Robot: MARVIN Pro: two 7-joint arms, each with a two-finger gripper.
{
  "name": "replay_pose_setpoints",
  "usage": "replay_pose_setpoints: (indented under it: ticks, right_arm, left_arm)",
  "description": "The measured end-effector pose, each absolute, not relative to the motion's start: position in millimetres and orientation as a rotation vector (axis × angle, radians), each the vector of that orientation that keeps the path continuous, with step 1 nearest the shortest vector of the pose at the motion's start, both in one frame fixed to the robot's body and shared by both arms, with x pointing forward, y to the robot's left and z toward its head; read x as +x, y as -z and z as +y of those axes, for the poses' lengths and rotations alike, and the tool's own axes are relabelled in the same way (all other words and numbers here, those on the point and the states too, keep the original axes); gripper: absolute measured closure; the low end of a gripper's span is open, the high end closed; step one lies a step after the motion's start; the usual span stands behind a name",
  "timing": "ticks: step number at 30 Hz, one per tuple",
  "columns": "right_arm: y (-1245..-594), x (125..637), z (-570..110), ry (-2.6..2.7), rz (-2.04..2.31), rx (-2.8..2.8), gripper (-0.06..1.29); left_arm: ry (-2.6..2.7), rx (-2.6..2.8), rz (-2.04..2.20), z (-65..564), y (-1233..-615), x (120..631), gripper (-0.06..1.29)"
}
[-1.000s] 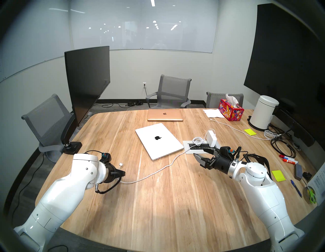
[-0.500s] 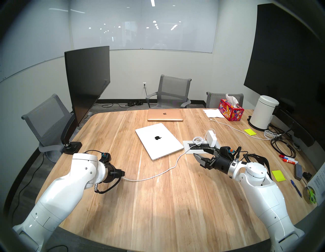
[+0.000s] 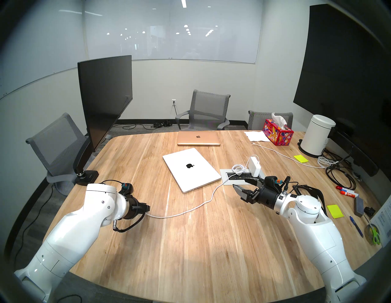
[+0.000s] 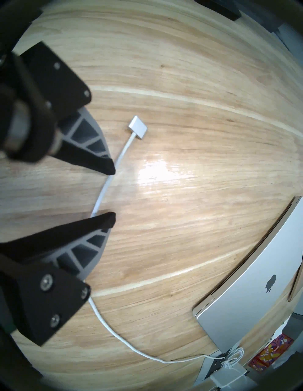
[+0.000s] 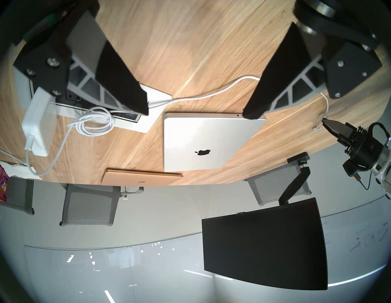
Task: Unplug the charging cable from the port of the MacBook and lay it on the desk
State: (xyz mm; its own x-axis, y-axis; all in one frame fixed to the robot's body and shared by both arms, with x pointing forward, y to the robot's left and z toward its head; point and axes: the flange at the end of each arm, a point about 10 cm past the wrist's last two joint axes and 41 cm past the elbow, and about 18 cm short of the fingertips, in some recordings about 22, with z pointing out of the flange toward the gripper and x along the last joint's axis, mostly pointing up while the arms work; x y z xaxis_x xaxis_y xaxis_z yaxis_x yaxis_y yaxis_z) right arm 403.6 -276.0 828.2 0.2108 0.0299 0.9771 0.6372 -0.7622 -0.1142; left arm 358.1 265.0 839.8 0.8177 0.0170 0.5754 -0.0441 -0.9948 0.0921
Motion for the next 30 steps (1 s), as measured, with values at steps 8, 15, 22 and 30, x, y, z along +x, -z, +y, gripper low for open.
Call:
replay_pose_setpoints:
  ticks: [8,15,22,30]
  right_arm:
    - [-828,404,-276,1.587,-0.616,-1.988,0.01]
    - [-828,404,-276,1.587,-0.616,-1.988,0.01]
    - [-828,404,-276,1.587,-0.616,-1.988,0.01]
    - [-828,404,-276,1.587,-0.616,-1.988,0.01]
  left_arm:
    - [-1.016,2.863,-0.004,267,-850,360,0.61]
    - [-1.129,2.8,0.017,272,-857,360,0.69]
    - [-1.306,2.719,0.031,283,-865,364,0.63]
    - [-1.482,2.606,-0.011,298,-871,366,0.28]
